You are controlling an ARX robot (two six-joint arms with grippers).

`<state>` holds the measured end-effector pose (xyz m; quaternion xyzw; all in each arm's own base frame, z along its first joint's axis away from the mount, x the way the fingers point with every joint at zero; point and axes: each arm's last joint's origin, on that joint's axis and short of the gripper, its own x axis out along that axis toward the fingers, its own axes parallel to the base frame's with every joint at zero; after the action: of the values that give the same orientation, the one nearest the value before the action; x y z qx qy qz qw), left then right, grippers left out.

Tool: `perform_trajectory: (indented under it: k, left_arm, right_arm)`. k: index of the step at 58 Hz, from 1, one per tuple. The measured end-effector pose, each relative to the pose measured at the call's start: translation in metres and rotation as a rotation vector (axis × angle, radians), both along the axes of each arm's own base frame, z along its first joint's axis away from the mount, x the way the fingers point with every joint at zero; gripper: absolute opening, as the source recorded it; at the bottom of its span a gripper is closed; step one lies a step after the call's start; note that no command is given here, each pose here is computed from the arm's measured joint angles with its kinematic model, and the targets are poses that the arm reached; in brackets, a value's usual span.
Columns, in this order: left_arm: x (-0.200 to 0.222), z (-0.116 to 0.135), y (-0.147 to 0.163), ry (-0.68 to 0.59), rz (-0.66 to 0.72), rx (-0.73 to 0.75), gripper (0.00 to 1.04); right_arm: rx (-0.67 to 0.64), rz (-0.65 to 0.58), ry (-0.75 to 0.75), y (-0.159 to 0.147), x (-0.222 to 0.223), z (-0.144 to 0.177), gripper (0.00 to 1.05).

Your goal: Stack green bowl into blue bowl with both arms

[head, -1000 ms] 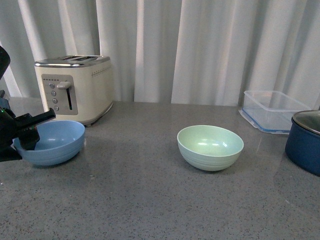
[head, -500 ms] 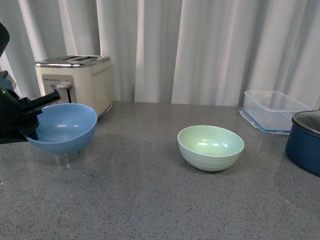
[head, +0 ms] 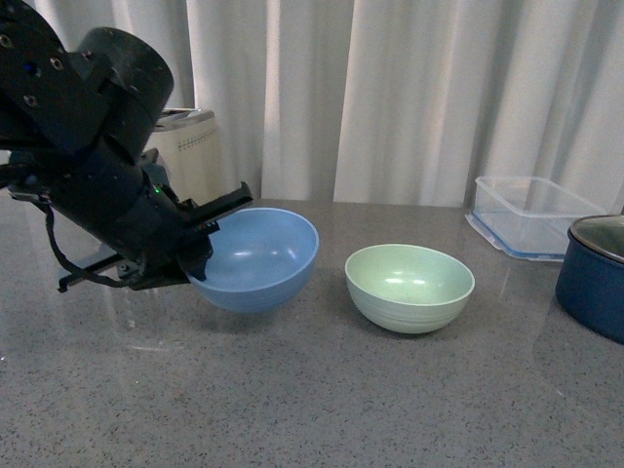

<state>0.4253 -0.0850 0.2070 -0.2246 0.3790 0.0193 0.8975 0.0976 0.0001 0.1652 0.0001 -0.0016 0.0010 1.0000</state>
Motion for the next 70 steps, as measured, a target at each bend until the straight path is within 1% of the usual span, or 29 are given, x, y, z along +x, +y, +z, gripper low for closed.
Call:
perform_trajectory:
  k: [14,24,25,26,31,36,37,41,42,44,50,54,55,57,58,59,61,62,64,66,68,70]
  left_arm:
    - [0.011,-0.019,-0.014,0.044,-0.013,-0.015,0.04]
    - [0.016,-0.021,-0.017,0.054,-0.007,-0.01,0.04]
    - [0.017,-0.021,-0.017,0.053,-0.005,-0.013,0.05]
    - [0.018,-0.021,-0.017,0.053,-0.005,-0.014,0.11]
    - [0.02,-0.02,-0.018,0.051,-0.006,-0.015,0.23]
    - [0.021,-0.018,-0.018,0.051,-0.012,-0.021,0.43]
    - [0.021,-0.018,-0.018,0.05,-0.011,-0.021,0.48]
    - [0.02,-0.017,-0.019,0.049,-0.019,-0.028,0.63]
    - [0.02,-0.016,-0.019,0.047,-0.019,-0.028,0.64]
    - [0.021,-0.012,-0.018,0.025,-0.03,-0.039,0.73]
    - [0.018,0.004,-0.016,-0.047,-0.038,-0.045,0.88]
    - [0.008,0.026,-0.013,-0.151,-0.055,-0.042,0.99]
    - [0.006,0.03,-0.012,-0.172,-0.058,-0.034,1.0]
    - [-0.007,0.05,-0.009,-0.285,-0.049,0.0,0.98]
    - [-0.017,0.062,-0.007,-0.357,-0.037,0.025,0.97]
    - [-0.024,0.07,-0.006,-0.4,-0.037,0.029,0.98]
    - [-0.039,0.085,-0.001,-0.55,-0.006,0.121,0.92]
    - [-0.042,0.087,0.001,-0.587,0.004,0.142,0.91]
    - [-0.055,0.094,0.006,-0.707,0.025,0.219,0.83]
    - [-0.065,0.094,0.01,-0.772,0.024,0.256,0.78]
    - [-0.075,0.091,0.015,-0.817,0.016,0.298,0.73]
    - [-0.087,0.082,0.02,-0.843,0.005,0.341,0.65]
  right_arm:
    - [0.0,0.0,0.0,0.0,0.0,0.0,0.95]
    - [0.0,0.0,0.0,0.0,0.0,0.0,0.95]
    - [0.0,0.0,0.0,0.0,0.0,0.0,0.95]
    - [0.0,0.0,0.0,0.0,0.0,0.0,0.95]
    - [0.0,0.0,0.0,0.0,0.0,0.0,0.95]
    - [0.0,0.0,0.0,0.0,0.0,0.0,0.95]
    - [0.0,0.0,0.0,0.0,0.0,0.0,0.95]
    - [0.0,0.0,0.0,0.0,0.0,0.0,0.95]
    - [0.0,0.0,0.0,0.0,0.0,0.0,0.95]
    - [0.0,0.0,0.0,0.0,0.0,0.0,0.95]
    - [0.0,0.0,0.0,0.0,0.0,0.0,0.95]
    - [0.0,0.0,0.0,0.0,0.0,0.0,0.95]
    - [0.0,0.0,0.0,0.0,0.0,0.0,0.95]
    - [0.0,0.0,0.0,0.0,0.0,0.0,0.95]
    - [0.0,0.0,0.0,0.0,0.0,0.0,0.95]
    - [0.0,0.0,0.0,0.0,0.0,0.0,0.95]
    - [0.0,0.0,0.0,0.0,0.0,0.0,0.95]
    - [0.0,0.0,0.0,0.0,0.0,0.0,0.95]
    - [0.0,0.0,0.0,0.0,0.0,0.0,0.95]
    - [0.0,0.0,0.0,0.0,0.0,0.0,0.95]
    - [0.0,0.0,0.0,0.0,0.0,0.0,0.95]
    - [0.0,0.0,0.0,0.0,0.0,0.0,0.95]
